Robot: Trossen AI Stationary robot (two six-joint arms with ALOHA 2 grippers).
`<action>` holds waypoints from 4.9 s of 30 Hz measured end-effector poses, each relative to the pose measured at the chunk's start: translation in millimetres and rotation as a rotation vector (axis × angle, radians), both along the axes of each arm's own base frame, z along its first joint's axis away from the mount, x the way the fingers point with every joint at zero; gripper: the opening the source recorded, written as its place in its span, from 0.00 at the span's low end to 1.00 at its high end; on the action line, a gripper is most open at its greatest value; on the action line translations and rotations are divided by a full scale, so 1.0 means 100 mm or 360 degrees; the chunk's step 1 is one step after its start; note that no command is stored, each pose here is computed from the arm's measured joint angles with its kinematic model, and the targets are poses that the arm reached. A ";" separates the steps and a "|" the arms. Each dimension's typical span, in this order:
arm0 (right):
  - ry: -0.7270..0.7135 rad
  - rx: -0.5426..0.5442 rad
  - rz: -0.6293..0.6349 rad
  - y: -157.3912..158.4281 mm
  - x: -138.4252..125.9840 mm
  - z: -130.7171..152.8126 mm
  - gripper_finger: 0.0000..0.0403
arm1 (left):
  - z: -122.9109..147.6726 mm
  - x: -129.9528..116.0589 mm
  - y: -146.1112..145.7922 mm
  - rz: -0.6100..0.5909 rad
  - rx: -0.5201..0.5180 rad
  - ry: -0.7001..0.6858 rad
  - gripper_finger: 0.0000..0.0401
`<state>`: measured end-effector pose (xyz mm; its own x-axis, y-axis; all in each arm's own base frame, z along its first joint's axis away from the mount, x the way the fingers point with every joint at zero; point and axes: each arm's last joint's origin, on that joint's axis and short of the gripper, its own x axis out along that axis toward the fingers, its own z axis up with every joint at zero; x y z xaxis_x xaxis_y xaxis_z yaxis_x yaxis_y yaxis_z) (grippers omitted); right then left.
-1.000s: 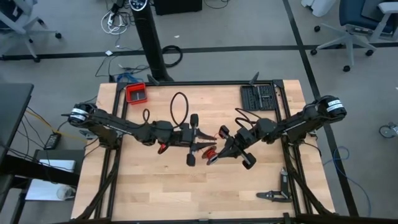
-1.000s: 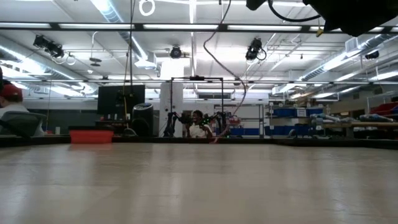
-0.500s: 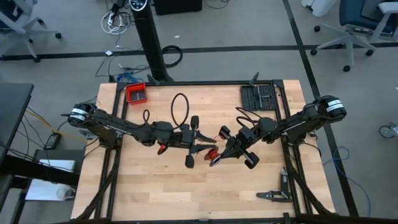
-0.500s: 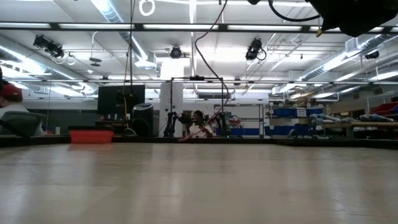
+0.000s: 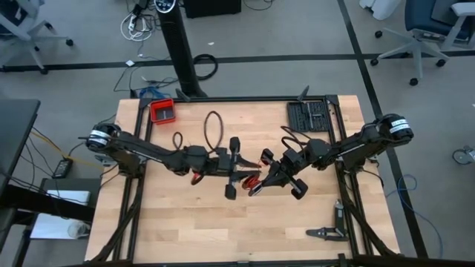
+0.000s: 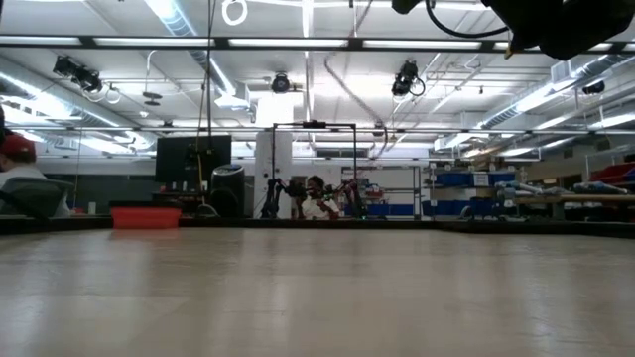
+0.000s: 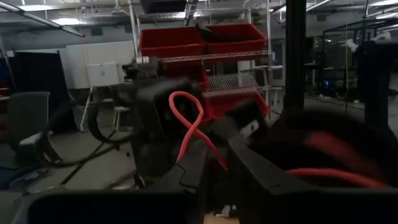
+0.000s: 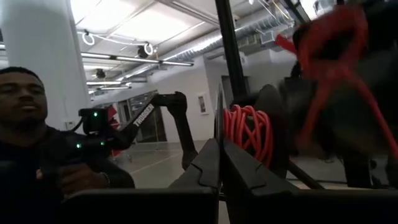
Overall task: Coil cords
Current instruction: Coil the red wire onto the spool
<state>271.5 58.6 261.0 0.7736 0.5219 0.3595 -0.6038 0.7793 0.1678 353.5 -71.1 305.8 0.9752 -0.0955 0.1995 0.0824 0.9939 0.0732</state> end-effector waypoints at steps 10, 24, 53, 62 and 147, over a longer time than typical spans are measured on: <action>-0.0011 0.0026 0.0104 0.01 -0.02 0.02 0.01 | -0.01 0.01 0.04 0.0014 0.0015 0.0011 0.16; 0.0251 0.0134 0.0100 0.00 0.02 -0.07 0.01 | 0.16 -0.16 0.09 0.0025 0.0075 0.0110 0.16; 0.0566 -0.0001 -0.0555 0.01 -0.43 0.17 0.00 | 0.50 -0.58 0.12 0.0040 0.0084 0.0179 0.16; 0.0624 -0.0003 -0.0496 0.02 -0.43 0.14 0.00 | 0.51 -0.58 0.13 0.0094 0.0152 0.0162 0.16; 0.0898 -0.0227 -0.1057 0.36 -0.52 -0.15 0.13 | 0.09 -0.25 0.16 0.0518 -0.0039 0.0371 0.00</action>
